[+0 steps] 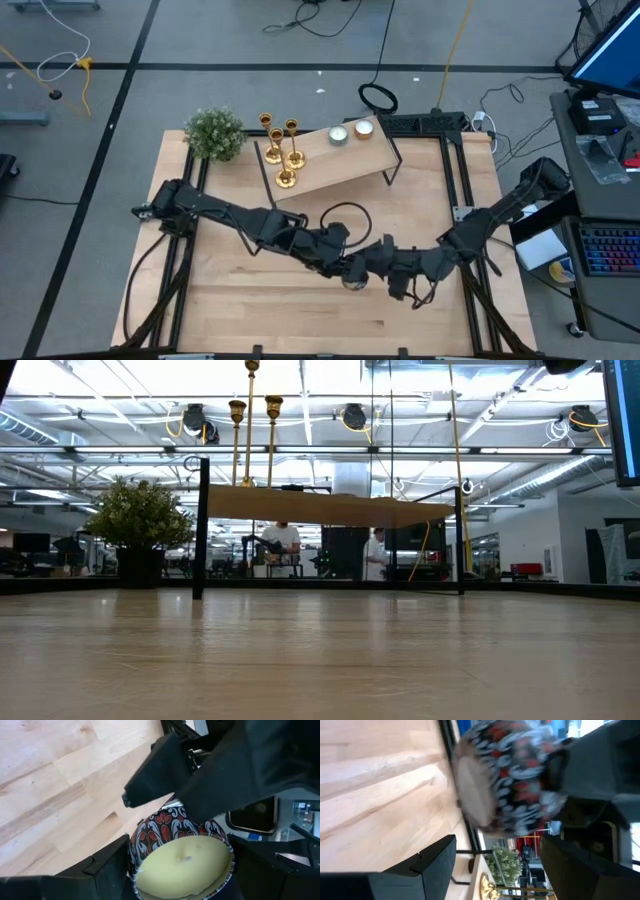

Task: Pick & Place candle stick holders
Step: Put the black scented candle on the shelf

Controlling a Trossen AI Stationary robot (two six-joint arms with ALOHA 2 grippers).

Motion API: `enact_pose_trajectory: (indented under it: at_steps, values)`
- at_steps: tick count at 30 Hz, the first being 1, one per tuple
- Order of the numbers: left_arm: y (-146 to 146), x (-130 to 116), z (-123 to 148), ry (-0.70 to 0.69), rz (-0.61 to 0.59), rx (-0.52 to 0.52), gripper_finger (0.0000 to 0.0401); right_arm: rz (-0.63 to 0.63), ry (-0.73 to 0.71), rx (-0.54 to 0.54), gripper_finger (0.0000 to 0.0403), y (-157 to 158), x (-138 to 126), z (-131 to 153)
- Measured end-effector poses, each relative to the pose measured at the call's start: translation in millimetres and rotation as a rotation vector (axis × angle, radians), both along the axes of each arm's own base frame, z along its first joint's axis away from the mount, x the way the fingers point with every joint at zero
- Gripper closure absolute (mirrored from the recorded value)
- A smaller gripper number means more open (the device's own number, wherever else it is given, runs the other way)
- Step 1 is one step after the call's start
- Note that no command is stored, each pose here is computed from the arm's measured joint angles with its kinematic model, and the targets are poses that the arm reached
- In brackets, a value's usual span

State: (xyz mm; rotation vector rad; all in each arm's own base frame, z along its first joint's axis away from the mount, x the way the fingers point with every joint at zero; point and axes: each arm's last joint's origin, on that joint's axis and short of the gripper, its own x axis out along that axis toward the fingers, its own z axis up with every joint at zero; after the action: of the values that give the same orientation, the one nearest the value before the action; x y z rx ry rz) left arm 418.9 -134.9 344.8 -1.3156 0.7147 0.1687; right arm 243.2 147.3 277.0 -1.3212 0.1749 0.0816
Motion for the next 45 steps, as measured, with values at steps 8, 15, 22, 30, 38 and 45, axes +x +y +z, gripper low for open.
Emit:
enact_pose_trajectory:
  at_steps: [8, 15, 22, 30, 38, 45]
  values:
    - [0, -1, -2, 0.003, -0.013, 0.046, 0.0103, 0.101, 0.074, -0.034, 0.0136, 15, -12, -7]
    - [-1, -1, -2, 0.012, -0.047, 0.037, 0.0103, 0.147, 0.047, -0.018, 0.0135, 18, -12, -4]
    - [-1, -1, -2, 0.003, -0.024, 0.056, 0.0103, 0.165, -0.022, -0.013, 0.0136, 16, -8, 3]
    - [-2, -2, -2, -0.003, -0.039, 0.068, 0.0103, 0.199, -0.024, 0.0, 0.0136, 17, -7, 4]
    - [-2, -2, -2, 0.003, -0.048, 0.07, 0.0103, 0.235, -0.025, -0.004, 0.0136, 14, -5, 4]
    - [-5, -3, -1, -0.005, -0.065, 0.084, 0.0103, 0.293, -0.031, 0.041, 0.0136, 13, -3, 5]
